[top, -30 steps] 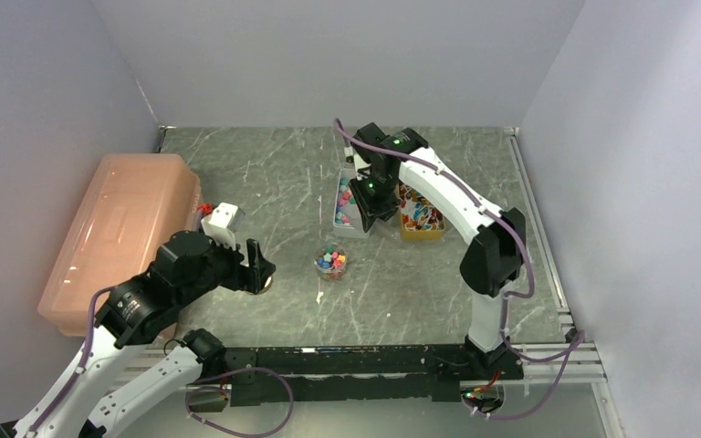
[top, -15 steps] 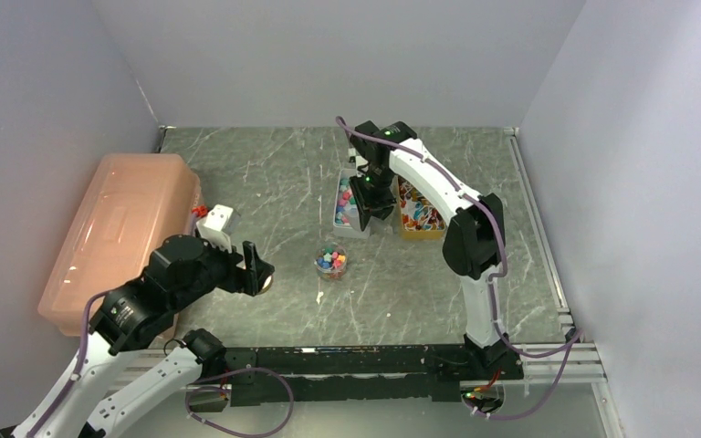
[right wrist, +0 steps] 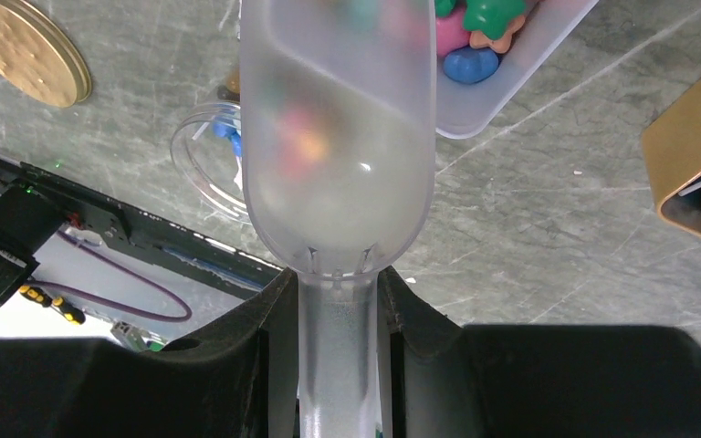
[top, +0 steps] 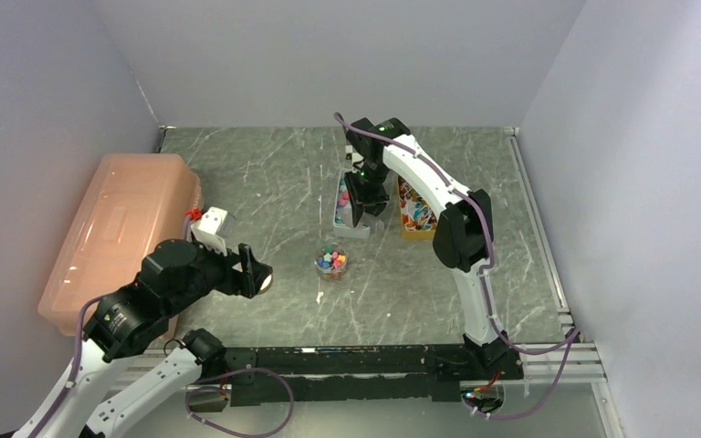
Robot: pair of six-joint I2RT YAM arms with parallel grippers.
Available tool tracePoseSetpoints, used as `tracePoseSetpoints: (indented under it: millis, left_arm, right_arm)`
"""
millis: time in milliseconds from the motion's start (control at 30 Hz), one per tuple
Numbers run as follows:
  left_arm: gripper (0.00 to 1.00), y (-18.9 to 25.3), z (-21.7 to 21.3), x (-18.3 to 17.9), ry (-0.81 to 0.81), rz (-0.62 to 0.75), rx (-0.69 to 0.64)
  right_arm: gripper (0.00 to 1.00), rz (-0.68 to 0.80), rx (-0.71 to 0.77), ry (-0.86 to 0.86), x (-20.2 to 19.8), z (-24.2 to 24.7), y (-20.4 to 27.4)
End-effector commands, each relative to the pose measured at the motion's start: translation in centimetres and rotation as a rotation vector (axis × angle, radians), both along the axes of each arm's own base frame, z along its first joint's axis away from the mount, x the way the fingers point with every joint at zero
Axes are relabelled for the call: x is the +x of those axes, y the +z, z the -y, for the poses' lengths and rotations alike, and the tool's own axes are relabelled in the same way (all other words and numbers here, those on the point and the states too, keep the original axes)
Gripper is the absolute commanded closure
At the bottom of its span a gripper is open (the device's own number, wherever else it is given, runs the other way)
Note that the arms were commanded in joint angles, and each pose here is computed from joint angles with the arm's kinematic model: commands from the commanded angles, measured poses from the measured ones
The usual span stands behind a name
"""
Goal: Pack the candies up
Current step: Scoop the fake candies from the storage box.
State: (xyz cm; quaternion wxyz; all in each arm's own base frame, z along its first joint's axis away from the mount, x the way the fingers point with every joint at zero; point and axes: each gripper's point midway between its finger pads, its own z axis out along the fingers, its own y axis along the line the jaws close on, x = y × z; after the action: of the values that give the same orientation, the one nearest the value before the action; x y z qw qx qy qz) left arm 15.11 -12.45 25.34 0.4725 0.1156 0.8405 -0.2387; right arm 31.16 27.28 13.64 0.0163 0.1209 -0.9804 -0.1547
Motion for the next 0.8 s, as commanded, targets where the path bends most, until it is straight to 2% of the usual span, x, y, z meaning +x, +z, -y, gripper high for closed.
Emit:
tracePoseSetpoints:
  millis: [0, 767]
  left_arm:
    - [0.15, 1.2, 0.4, 0.0, -0.022, 0.043, -0.033]
    - [0.15, 1.4, 0.4, -0.2, -0.028, 0.051, -0.040]
  right_arm:
    - [1.00, -0.013, -0.008, -0.036, -0.1, 0.4, 1.0]
    - [1.00, -0.041, -0.025, -0.065, 1.8, -0.1, -1.1]
